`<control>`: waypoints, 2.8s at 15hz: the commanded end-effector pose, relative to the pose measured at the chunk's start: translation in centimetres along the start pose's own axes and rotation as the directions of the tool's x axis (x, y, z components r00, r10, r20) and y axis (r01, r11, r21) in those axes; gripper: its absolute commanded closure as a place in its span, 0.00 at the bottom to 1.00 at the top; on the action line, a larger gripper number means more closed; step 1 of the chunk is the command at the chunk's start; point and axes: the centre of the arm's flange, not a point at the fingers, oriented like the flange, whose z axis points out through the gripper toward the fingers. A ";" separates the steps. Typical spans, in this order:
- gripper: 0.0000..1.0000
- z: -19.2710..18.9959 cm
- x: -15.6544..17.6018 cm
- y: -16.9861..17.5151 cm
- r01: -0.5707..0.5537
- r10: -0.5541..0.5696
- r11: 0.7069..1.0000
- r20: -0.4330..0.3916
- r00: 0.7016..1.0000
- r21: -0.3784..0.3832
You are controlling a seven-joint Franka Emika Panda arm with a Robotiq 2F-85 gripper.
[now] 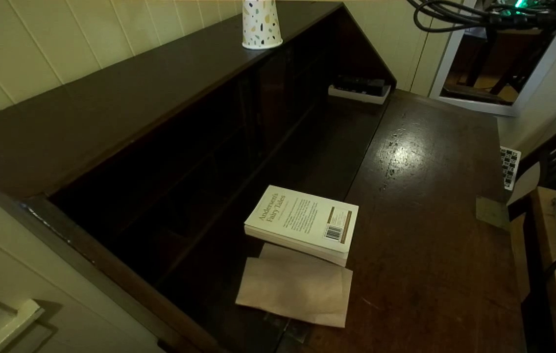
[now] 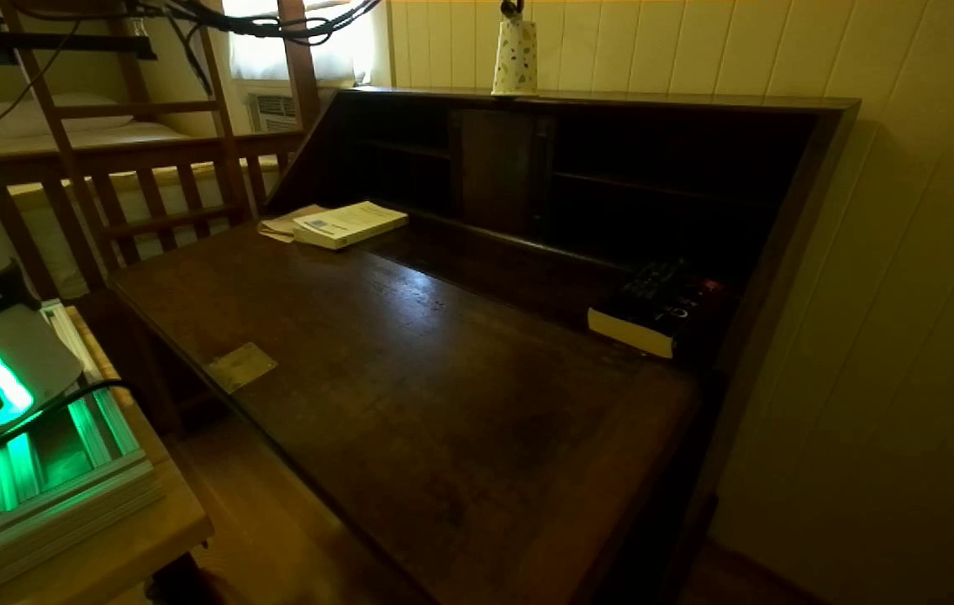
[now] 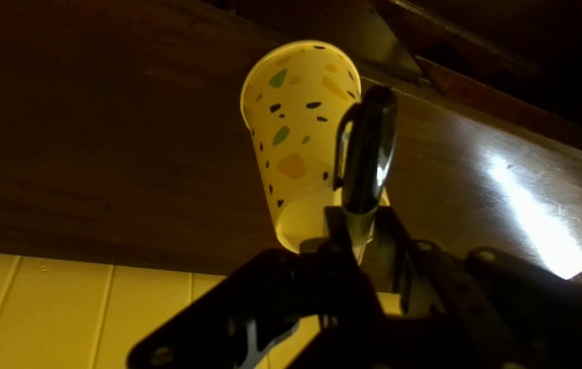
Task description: Put the black object on the cup
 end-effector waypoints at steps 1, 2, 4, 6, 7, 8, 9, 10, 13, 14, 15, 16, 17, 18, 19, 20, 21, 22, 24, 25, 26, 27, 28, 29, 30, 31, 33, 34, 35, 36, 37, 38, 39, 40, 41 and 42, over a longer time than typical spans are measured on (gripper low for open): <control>0.51 -0.2 1.1 0.8 -0.009 0.009 1.000 -0.007 1.000 0.002; 0.43 -0.3 1.1 0.9 -0.011 0.011 1.000 -0.008 1.000 0.004; 0.29 -0.4 1.2 1.0 -0.016 0.016 1.000 -0.012 1.000 0.004; 0.15 -0.5 1.3 1.1 -0.017 0.018 1.000 -0.015 1.000 0.003; 0.08 -0.5 1.3 1.0 -0.018 0.018 1.000 -0.015 1.000 0.003; 0.02 -0.4 1.4 1.0 -0.018 0.018 1.000 -0.012 1.000 0.005; 0.00 -0.4 1.4 1.0 -0.019 0.019 1.000 -0.013 1.000 0.004; 0.00 -0.3 1.4 1.0 -0.020 0.020 1.000 -0.012 1.000 0.005; 0.00 -0.3 1.5 0.9 -0.021 0.021 1.000 -0.013 1.000 0.002; 0.00 -0.4 1.4 0.9 -0.024 0.024 1.000 -0.015 1.000 -0.001; 0.00 -0.6 1.3 0.8 -0.033 0.033 0.999 -0.016 0.999 -0.007; 0.00 -0.8 1.1 0.7 -0.041 0.041 0.999 -0.017 0.999 -0.012; 0.00 -1.1 0.8 0.4 -0.064 0.064 0.998 -0.020 0.998 -0.024; 0.00 -1.4 0.6 0.2 -0.085 0.084 0.996 -0.023 0.996 -0.029; 0.00 -1.7 0.2 0.1 -0.098 0.097 0.994 -0.026 0.995 -0.038; 0.00 -2.0 -0.3 -0.1 -0.121 0.119 0.992 -0.037 0.992 -0.048; 0.00 -2.4 -0.7 -0.2 -0.138 0.136 0.989 -0.049 0.990 -0.057; 0.00 -2.8 -1.0 -0.3 -0.162 0.158 0.985 -0.060 0.986 -0.066; 0.00 -3.5 -1.7 -0.4 -0.202 0.196 0.976 -0.072 0.978 -0.085; 0.00 -3.8 -2.2 -0.6 -0.220 0.214 0.971 -0.069 0.974 -0.097; 0.00 -3.7 -2.9 -0.9 -0.231 0.225 0.967 -0.068 0.972 -0.103; 0.00 -3.8 -3.6 -1.3 -0.238 0.232 0.966 -0.062 0.971 -0.106; 0.00 -3.6 -4.2 -1.4 -0.243 0.238 0.964 -0.058 0.969 -0.106; 0.00 -3.6 -4.6 -1.7 -0.243 0.237 0.963 -0.062 0.970 -0.114; 0.00 -3.6 -5.0 -1.9 -0.248 0.242 0.962 -0.064 0.968 -0.119; 0.00 -3.6 -5.4 -2.1 -0.248 0.242 0.961 -0.066 0.968 -0.118; 0.00 -3.5 -6.0 -2.6 -0.253 0.245 0.959 -0.072 0.967 -0.127; 0.00 -3.6 -6.3 -2.7 -0.256 0.248 0.957 -0.075 0.966 -0.137; 0.00 -3.8 -6.5 -2.8 -0.265 0.256 0.953 -0.077 0.964 -0.144; 0.00 -3.9 -6.9 -2.9 -0.265 0.257 0.953 -0.073 0.964 -0.148; 0.00 -4.0 -7.1 -3.1 -0.264 0.254 0.951 -0.082 0.964 -0.158; 0.00 -3.9 -7.3 -3.3 -0.269 0.255 0.949 -0.098 0.962 -0.164; 0.00 -3.8 -7.5 -3.3 -0.269 0.259 0.950 -0.082 0.962 -0.157; 0.00 -3.3 -7.9 -3.2 -0.260 0.254 0.955 -0.063 0.965 -0.139; 0.00 -3.7 -6.2 -1.9 -0.261 0.255 0.952 -0.058 0.965 -0.163; 0.00 -3.4 -6.5 -2.0 -0.262 0.257 0.952 -0.051 0.965 -0.159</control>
